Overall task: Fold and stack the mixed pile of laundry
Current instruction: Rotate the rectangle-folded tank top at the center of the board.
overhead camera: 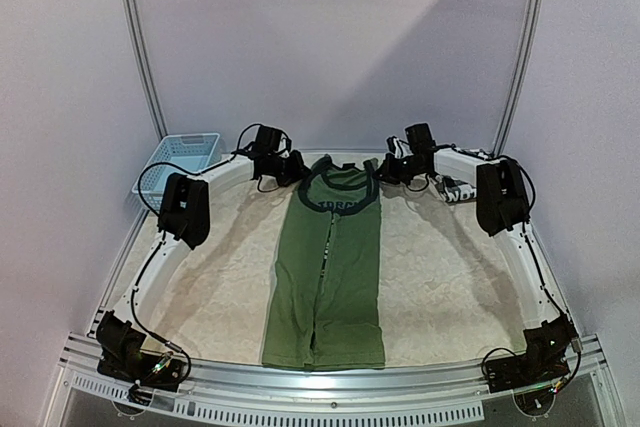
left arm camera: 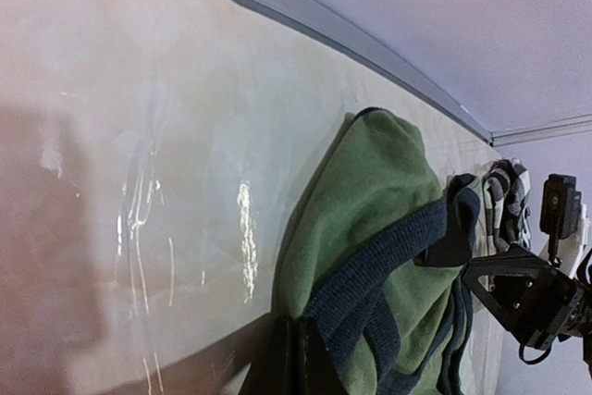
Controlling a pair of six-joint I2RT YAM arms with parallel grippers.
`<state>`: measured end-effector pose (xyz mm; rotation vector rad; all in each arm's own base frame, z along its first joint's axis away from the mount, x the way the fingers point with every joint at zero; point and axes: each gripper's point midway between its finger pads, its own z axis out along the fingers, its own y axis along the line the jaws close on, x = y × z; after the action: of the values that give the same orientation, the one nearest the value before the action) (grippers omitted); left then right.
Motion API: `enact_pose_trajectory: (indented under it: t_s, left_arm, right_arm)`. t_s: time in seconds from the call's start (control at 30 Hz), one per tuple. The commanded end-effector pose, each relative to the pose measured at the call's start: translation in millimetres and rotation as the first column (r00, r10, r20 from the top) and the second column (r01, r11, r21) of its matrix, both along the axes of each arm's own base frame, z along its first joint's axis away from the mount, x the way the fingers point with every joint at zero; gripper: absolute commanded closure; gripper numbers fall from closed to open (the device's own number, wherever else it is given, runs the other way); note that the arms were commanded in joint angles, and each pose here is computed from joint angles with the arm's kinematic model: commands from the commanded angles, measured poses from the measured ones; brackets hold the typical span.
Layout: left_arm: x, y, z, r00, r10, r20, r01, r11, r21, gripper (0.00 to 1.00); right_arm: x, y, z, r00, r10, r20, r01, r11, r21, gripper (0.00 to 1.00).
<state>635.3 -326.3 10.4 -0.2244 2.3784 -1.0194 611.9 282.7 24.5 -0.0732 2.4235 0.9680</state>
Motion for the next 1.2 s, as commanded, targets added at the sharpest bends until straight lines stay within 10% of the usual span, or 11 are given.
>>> enact_pose_trajectory:
  t_s: [0.0, 1.07, 1.17]
  left_arm:
    - [-4.8, 17.3, -21.5, 0.998, 0.057, -0.041, -0.055, 0.997, 0.055, 1.0]
    - [29.9, 32.0, 5.4, 0.968, 0.243, 0.065, -0.244, 0.97, 0.012, 1.0]
    - [26.8, 34.8, 16.8, 0.968, 0.238, 0.084, -0.243, 0.969, 0.043, 0.86]
  right_arm:
    - [3.9, 3.5, -11.7, 1.0, -0.016, -0.008, 0.016, 1.0, -0.005, 1.0]
    - [57.4, -11.4, 36.0, 0.971, -0.14, 0.193, 0.138, 0.99, 0.026, 0.95]
    - [59.0, -13.8, 40.1, 0.967, -0.131, 0.217, 0.132, 0.991, 0.01, 0.91]
